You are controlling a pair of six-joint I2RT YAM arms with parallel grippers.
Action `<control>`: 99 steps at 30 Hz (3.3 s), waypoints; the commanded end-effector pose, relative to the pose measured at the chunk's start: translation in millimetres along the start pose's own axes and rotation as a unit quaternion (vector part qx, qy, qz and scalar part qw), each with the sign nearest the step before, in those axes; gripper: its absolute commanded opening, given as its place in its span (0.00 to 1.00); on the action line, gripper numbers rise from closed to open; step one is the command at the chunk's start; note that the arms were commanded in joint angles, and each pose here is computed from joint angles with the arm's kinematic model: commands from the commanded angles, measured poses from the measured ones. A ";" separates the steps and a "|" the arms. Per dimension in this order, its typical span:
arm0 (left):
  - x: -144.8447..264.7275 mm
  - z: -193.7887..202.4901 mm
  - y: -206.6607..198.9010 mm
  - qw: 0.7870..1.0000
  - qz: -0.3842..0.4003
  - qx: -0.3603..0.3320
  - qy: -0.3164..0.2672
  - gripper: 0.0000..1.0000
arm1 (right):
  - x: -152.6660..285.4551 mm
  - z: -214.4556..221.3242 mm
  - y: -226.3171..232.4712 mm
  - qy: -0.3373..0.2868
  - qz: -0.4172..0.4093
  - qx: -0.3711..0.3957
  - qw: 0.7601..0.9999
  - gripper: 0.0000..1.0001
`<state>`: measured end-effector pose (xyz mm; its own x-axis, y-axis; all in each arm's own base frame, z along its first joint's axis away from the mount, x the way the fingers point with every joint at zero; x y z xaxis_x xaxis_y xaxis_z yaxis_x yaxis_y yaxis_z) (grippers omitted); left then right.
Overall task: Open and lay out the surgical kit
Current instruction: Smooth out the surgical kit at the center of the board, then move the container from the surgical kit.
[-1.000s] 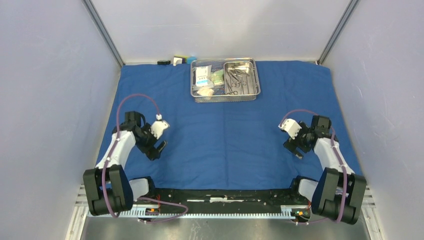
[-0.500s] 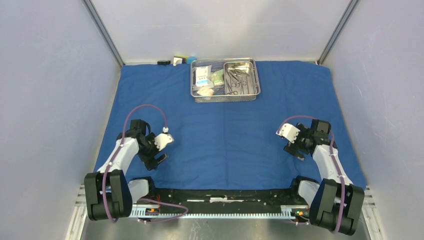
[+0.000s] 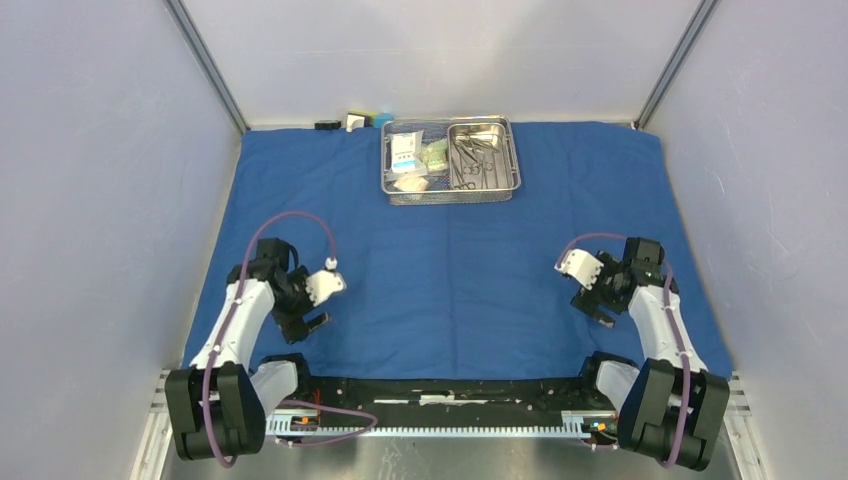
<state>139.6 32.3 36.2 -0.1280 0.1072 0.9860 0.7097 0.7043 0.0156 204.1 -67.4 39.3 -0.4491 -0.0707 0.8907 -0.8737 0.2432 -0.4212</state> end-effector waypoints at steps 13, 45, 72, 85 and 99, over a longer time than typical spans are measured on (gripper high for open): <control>89.1 -266.8 70.2 0.910 0.031 0.251 -0.327 0.96 | 45.4 -145.8 -178.5 -0.268 0.151 -0.226 0.924 0.91; -36.2 -426.7 122.4 0.820 0.150 0.458 -0.310 0.58 | -119.1 -238.0 -267.0 -0.314 0.033 -0.387 0.866 0.57; 17.6 -349.6 159.9 0.848 0.024 0.428 -0.313 0.02 | -61.3 -350.2 -206.0 -0.414 -0.069 -0.294 0.859 0.14; 16.7 -260.9 234.2 0.830 -0.046 0.483 -0.276 0.02 | -60.9 -440.1 -140.8 -0.430 -0.149 -0.228 0.861 0.14; 11.8 -272.3 280.1 0.819 -0.046 0.493 -0.291 0.02 | -75.7 -481.6 -137.9 -0.432 -0.201 -0.232 0.848 0.14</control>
<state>475.7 38.4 65.5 -0.5222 0.1211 0.8442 -0.2851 0.9081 -0.3066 490.5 317.8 79.9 -0.4866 -0.6943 0.5303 -0.7771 0.6213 0.1003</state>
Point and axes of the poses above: each gripper's point midway between its finger pads, its own x axis back along the fingers, its own y axis along the line the jaws close on, z = x × y, the point moved 1 cm from there along x, back along the fingers, and after that the axes turned 15 degrees about x, right-handed, at the moved point
